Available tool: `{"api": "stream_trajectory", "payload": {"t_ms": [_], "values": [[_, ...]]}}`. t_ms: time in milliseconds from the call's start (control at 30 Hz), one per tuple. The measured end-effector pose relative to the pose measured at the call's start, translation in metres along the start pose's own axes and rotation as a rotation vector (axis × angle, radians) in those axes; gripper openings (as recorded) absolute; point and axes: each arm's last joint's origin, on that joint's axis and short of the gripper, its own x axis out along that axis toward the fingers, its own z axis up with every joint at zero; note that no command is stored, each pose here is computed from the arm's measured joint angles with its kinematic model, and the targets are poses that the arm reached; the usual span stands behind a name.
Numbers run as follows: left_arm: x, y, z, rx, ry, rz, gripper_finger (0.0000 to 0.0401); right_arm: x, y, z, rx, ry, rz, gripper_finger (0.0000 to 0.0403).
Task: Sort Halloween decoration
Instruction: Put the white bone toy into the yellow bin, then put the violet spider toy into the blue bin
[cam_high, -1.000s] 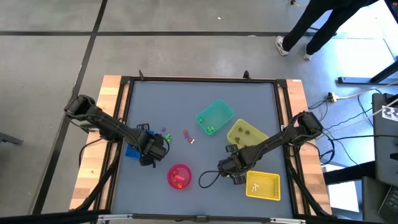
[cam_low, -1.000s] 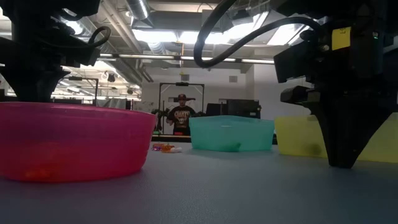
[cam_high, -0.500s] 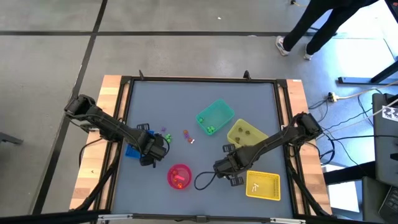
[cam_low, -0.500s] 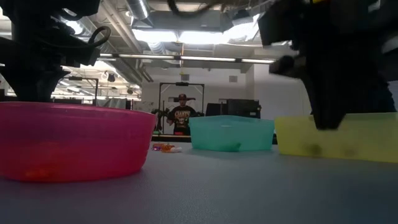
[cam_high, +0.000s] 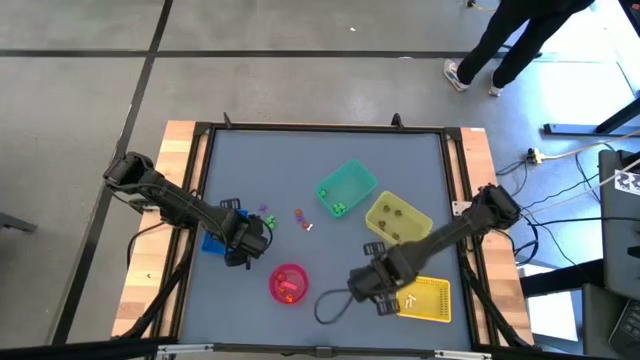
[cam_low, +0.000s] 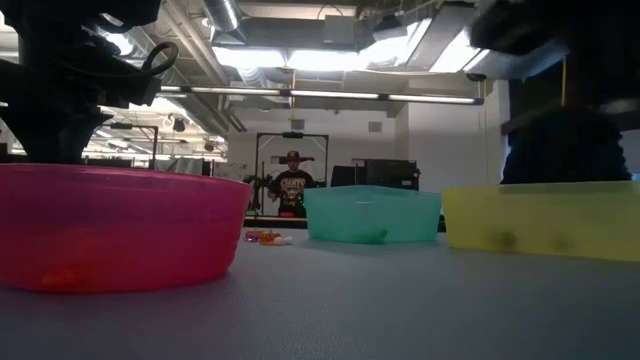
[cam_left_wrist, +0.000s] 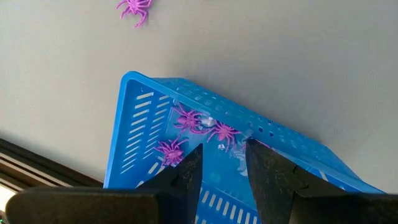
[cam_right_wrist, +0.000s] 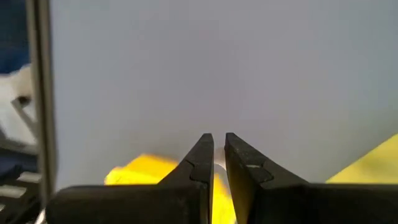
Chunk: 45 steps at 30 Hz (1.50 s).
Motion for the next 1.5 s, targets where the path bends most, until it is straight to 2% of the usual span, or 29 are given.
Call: {"api": "stream_trajectory", "payload": {"t_ms": [167, 400, 567, 767, 1000, 1100, 1200, 1367, 1500], "values": [[0.0, 0.0, 0.0, 0.0, 0.0, 0.0, 0.0107, 0.0, 0.026, -0.019, 0.046, 0.1, -0.003, 0.003], [0.0, 0.0, 0.0, 0.0, 0.0, 0.0, 0.0107, -0.001, 0.06, -0.05, 0.191, 0.208, -0.078, 0.003], [0.0, 0.0, 0.0, 0.0, 0.0, 0.0, 0.0107, -0.001, 0.079, -0.063, 0.192, 0.217, -0.097, 0.003], [0.0, 0.0, 0.0, 0.0, 0.0, 0.0, 0.0107, -0.001, 0.089, -0.071, 0.154, 0.215, -0.1, 0.003], [0.0, 0.0, 0.0, -0.017, 0.0, 0.0, 0.0108, -0.001, 0.087, -0.07, 0.163, 0.214, -0.102, 0.0034], [0.0, 0.0, 0.0, -0.027, 0.003, -0.004, 0.0115, -0.001, 0.087, -0.07, 0.192, 0.216, -0.109, 0.0056], [0.0, 0.0, 0.0, -0.028, 0.006, -0.008, 0.0132, -0.002, 0.085, -0.072, 0.237, 0.229, -0.142, 0.0094], [0.0, 0.0, 0.0, -0.032, 0.007, -0.008, 0.0169, -0.002, 0.083, -0.073, 0.235, 0.212, -0.184, 0.0154], [0.0, 0.0, 0.0, -0.028, 0.028, -0.026, 0.019, -0.002, 0.082, -0.072, 0.231, 0.191, -0.206, 0.0181]]}}
